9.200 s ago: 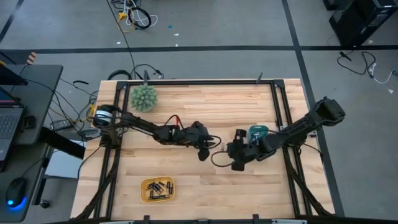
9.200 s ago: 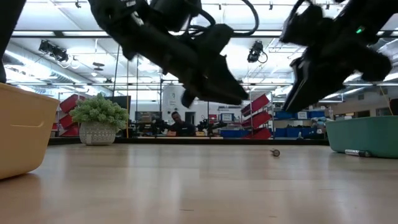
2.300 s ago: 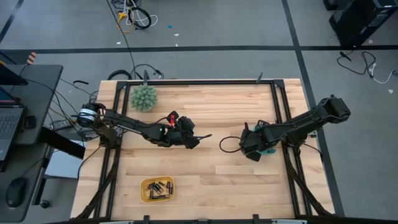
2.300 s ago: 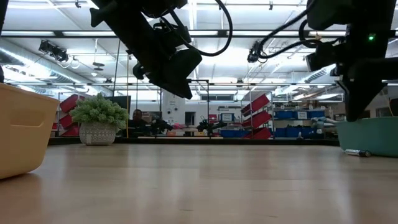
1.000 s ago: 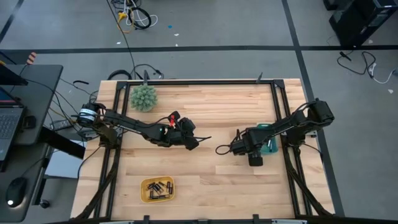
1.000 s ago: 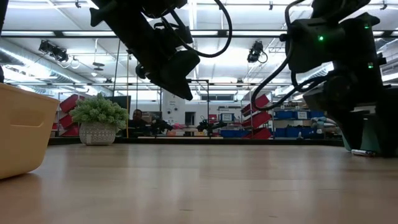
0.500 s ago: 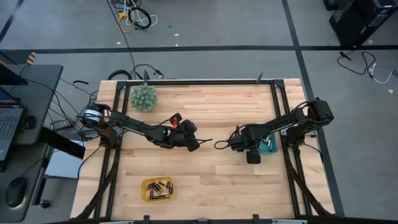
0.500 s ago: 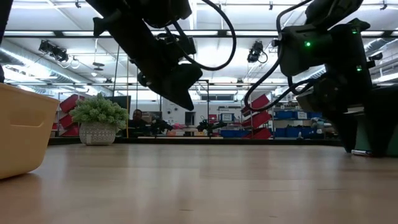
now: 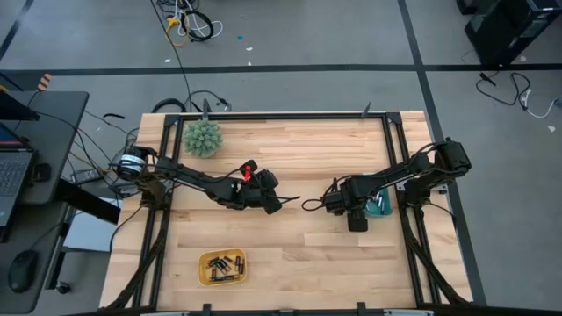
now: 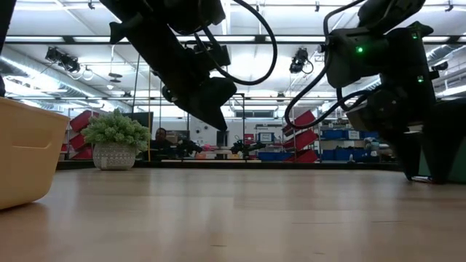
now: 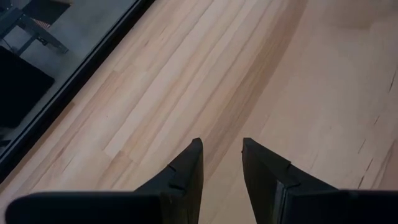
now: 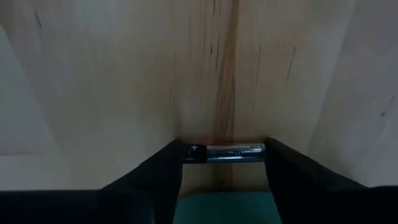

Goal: Sort batteries
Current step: Put the silver battery into the green bin

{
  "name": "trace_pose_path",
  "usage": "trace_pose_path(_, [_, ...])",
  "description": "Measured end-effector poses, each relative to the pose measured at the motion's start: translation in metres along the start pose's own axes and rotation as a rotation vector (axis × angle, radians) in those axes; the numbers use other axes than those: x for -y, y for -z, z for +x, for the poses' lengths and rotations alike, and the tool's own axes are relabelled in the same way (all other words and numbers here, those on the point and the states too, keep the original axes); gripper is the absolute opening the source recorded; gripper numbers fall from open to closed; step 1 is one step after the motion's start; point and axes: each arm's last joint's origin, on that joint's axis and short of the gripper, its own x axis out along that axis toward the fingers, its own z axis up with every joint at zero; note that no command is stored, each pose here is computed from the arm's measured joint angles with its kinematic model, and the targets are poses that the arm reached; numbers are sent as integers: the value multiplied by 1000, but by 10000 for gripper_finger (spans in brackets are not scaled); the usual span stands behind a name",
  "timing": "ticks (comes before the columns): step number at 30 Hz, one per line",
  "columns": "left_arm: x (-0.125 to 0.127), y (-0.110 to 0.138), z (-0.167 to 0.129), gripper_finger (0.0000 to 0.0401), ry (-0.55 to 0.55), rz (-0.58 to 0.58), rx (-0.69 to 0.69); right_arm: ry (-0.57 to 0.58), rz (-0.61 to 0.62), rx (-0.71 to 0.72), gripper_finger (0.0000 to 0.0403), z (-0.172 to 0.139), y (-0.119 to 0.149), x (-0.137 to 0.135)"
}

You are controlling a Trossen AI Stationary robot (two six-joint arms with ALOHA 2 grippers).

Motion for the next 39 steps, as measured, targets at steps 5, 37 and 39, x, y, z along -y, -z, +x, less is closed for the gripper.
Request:
trace_pose_path(5, [0,0,0,108,0,0,0,2,-23,2,176,0,0,0])
trace_pose_path(37, [1,-2,0,108,6,-22,18,29,13,196,165,-141,48,2])
trace_pose_path(39, [1,-3,0,108,9,-31,27,48,49,216,165,-146,63,5])
